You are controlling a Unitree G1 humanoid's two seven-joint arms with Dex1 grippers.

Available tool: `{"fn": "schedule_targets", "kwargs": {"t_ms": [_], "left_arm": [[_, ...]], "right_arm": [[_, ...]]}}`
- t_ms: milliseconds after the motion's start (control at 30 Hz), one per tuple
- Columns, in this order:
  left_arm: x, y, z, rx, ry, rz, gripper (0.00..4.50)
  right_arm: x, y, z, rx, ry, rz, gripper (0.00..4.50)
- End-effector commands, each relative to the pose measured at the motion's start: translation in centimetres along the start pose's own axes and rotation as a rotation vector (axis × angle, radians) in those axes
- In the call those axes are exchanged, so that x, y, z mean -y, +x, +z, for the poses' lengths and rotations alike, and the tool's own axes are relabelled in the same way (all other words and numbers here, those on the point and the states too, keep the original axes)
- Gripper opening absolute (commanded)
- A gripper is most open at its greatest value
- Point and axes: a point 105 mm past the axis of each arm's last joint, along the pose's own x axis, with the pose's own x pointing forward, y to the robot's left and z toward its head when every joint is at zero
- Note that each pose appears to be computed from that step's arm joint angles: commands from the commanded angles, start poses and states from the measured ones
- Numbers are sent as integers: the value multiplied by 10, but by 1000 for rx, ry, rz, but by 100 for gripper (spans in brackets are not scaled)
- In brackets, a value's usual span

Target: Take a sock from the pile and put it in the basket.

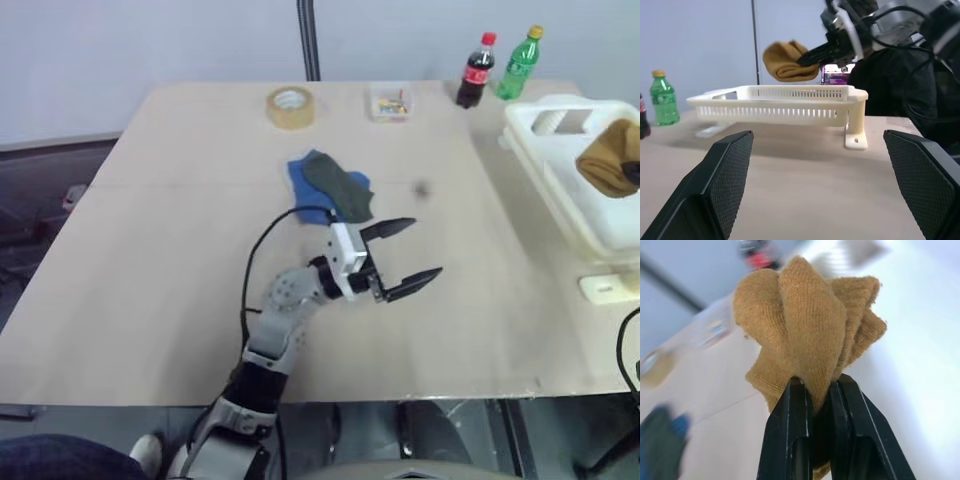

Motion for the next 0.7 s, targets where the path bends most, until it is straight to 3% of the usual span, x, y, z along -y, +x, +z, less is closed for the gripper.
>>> {"fn": "schedule_targets", "kwargs": {"t_ms": [33,167,300,533,600,700], "left_arm": [[1,8,8,34,37,-9,450],[-1,6,7,33,42,-3,450],[-1,6,7,30,45,0,450],[-3,3,3,-3,31,26,450],[-5,0,2,-19,23,40,450],[-8,-7,4,-31,28,69,450]], "right_arm": [[15,6,5,66,122,-82,129],[21,6,9,125,63,-137,320],[15,-1,21,220,-208,-152,320],[-36,-13,26,376,-456,53,320],[-57,-18,20,429,-535,153,320],[-96,-25,-16,401,-622,404,320]]}}
